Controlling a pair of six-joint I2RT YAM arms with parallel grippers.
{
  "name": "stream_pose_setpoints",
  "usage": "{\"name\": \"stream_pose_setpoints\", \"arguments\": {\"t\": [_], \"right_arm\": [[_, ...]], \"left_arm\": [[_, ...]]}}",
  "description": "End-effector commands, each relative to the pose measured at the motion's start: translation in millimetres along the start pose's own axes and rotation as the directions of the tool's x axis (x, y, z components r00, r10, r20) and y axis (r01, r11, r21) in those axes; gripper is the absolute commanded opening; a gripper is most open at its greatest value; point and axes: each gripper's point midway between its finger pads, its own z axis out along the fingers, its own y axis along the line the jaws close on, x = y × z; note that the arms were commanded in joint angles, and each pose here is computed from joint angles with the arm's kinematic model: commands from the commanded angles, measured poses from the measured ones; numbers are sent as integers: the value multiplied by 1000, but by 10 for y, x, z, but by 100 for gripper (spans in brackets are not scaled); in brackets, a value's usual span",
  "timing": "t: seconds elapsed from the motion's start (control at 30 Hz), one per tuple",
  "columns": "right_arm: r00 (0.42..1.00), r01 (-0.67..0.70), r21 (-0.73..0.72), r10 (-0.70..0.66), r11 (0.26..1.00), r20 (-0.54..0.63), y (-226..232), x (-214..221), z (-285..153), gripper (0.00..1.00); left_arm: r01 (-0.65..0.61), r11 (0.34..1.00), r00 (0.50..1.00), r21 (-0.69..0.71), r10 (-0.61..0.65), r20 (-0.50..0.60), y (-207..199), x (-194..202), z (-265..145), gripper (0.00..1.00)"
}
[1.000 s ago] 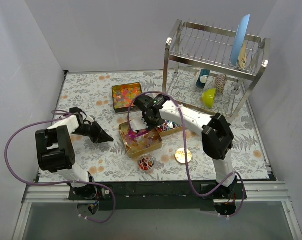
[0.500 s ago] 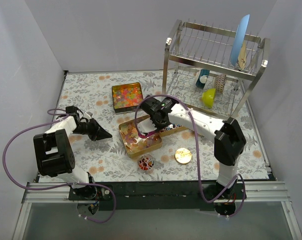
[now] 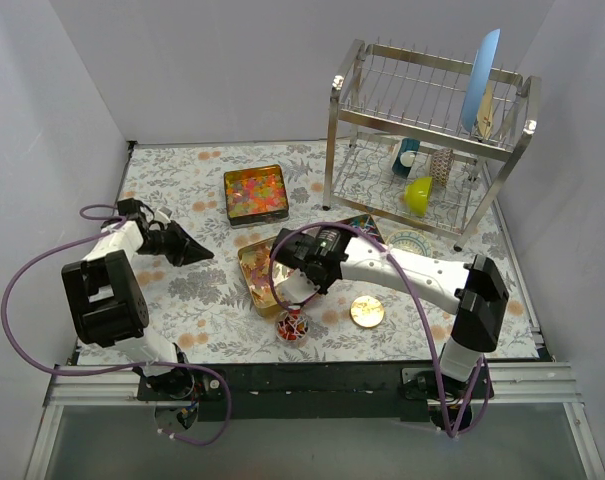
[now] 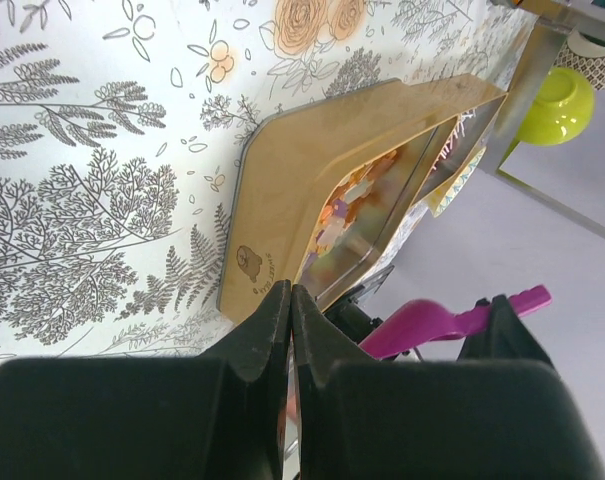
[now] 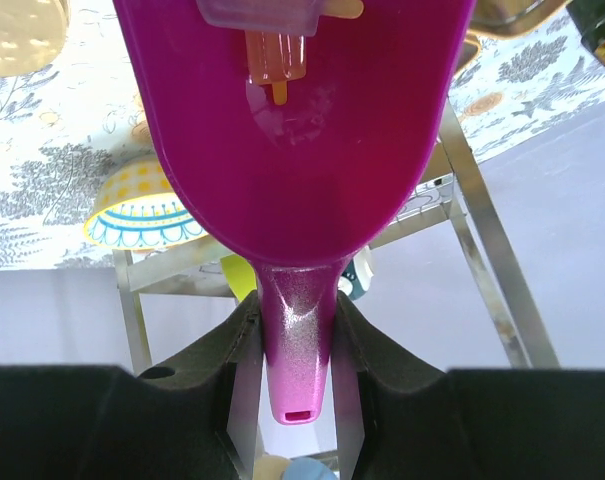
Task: Pack the candies
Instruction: Place the fake candies in the packing bottle.
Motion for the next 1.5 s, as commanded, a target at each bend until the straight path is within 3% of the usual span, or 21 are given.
{"name": "stream_pose_setpoints", "arguments": {"t": [0.0,0.37,0.57,0.73,0.9,1.23,1.47], "right_arm": [[996,37,-32,-40,999,-84,132,0,-148,1],[959,159,-13,-158,987,-235,163,-77,-231,1],[945,194,7,-186,981,-268,118,-117,-278,1],[940,209,16,-196,978,-280,121,-121,-312,1],[938,213,24,-197,977,-285,161,-106,-342,1],[922,228,59,-196,972,-333,137,-134,-416,1],[940,187,96,-150,978,-306,52,-107,-500,1]], "left_arm": [[-30,999,999,30,29,39,-123,-159,-87,0],[-46,998,996,48,42,75,-179,-219,-154,0],[-56,997,994,55,50,96,-193,-153,-201,9],[-70,995,992,67,62,110,-212,-90,-242,28],[-80,994,991,76,71,114,-231,-50,-257,38],[-102,992,987,76,91,132,-260,-58,-292,42],[-128,988,985,87,116,128,-291,21,-304,45]]}}
